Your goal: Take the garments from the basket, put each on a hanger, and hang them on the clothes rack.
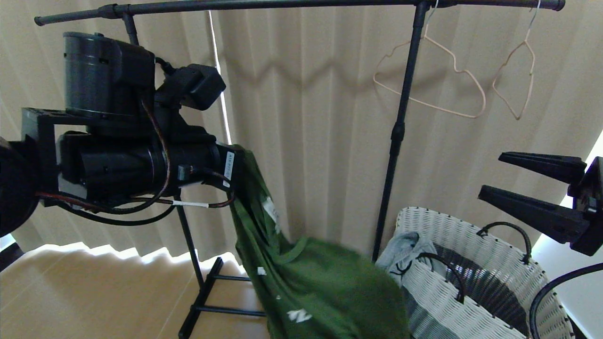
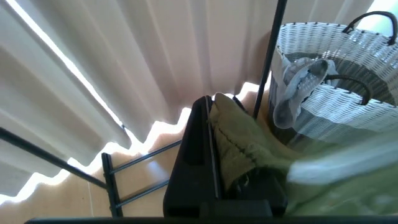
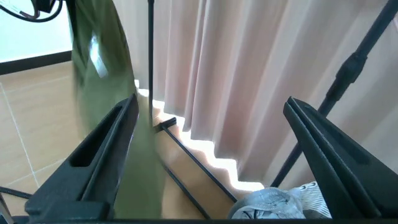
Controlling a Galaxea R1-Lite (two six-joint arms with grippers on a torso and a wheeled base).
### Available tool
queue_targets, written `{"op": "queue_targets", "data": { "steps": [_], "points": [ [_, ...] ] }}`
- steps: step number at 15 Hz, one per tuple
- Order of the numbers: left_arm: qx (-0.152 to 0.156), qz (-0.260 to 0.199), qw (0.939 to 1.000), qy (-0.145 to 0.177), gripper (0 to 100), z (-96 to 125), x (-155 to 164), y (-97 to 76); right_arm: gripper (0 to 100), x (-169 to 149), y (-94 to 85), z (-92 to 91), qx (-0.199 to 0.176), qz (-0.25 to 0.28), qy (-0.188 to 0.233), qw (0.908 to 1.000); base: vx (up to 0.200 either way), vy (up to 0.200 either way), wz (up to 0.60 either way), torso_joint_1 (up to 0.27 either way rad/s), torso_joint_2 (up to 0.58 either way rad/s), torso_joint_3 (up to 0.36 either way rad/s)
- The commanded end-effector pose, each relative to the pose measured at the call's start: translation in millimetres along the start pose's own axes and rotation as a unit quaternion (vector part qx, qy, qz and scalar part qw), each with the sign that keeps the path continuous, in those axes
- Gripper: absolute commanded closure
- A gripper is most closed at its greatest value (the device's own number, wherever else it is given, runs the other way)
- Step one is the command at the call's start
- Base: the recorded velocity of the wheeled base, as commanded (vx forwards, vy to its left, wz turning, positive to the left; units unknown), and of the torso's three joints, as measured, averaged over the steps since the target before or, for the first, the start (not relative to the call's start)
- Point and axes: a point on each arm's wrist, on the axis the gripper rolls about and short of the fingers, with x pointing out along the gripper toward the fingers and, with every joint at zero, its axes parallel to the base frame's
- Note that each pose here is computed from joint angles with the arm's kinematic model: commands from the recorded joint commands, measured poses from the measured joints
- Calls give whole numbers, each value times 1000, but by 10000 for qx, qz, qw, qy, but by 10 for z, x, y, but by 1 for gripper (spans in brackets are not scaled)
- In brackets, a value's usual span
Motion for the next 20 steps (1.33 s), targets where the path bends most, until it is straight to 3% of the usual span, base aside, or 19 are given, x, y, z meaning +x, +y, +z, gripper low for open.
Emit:
{"op": "queue_targets", "data": {
  "steps": [1, 3, 5, 8, 10, 12, 15, 17, 20],
  "points": [
    [-1, 0, 10000, -20, 100, 6, -11, 2, 0, -39, 27, 22, -49, 6, -69, 10000, 0, 0, 0, 0, 0, 0],
    [-21, 59, 10000, -37, 100, -3, -64, 36, 0, -47, -2, 2, -80, -108, -29, 9999, 0, 0, 0, 0, 0, 0],
    [6, 213, 9998, -44, 100, -66, -235, 118, 0, -148, -127, -69, -316, -621, 84, 9975, 0, 0, 0, 0, 0, 0],
    [71, 561, 9984, -35, 100, -300, -662, 283, 0, -344, -296, -244, -796, -1502, 424, 9845, 0, 0, 0, 0, 0, 0],
    [21, 697, 9975, -141, 100, -365, -859, 326, 0, -408, -380, -286, -902, -1902, 553, 9760, 0, 0, 0, 0, 0, 0],
    [11, 707, 9974, -164, 100, -389, -910, 322, 0, -419, -405, -291, -904, -2019, 580, 9735, 0, 0, 0, 0, 0, 0],
    [18, 710, 9973, -194, 100, -478, -1040, 302, 0, -460, -424, -395, -890, -2925, 934, 9475, 0, 0, 0, 0, 0, 0],
    [18, 706, 9974, -156, 100, -502, -1037, 299, 0, -462, -433, -435, -1236, -3061, 1178, 9366, 0, 0, 0, 0, 0, 0],
    [34, 705, 9973, -209, 100, -534, -1108, 289, 0, -459, -442, -442, -1207, -3072, 1194, 9364, 0, 0, 0, 0, 0, 0]
  ]
}}
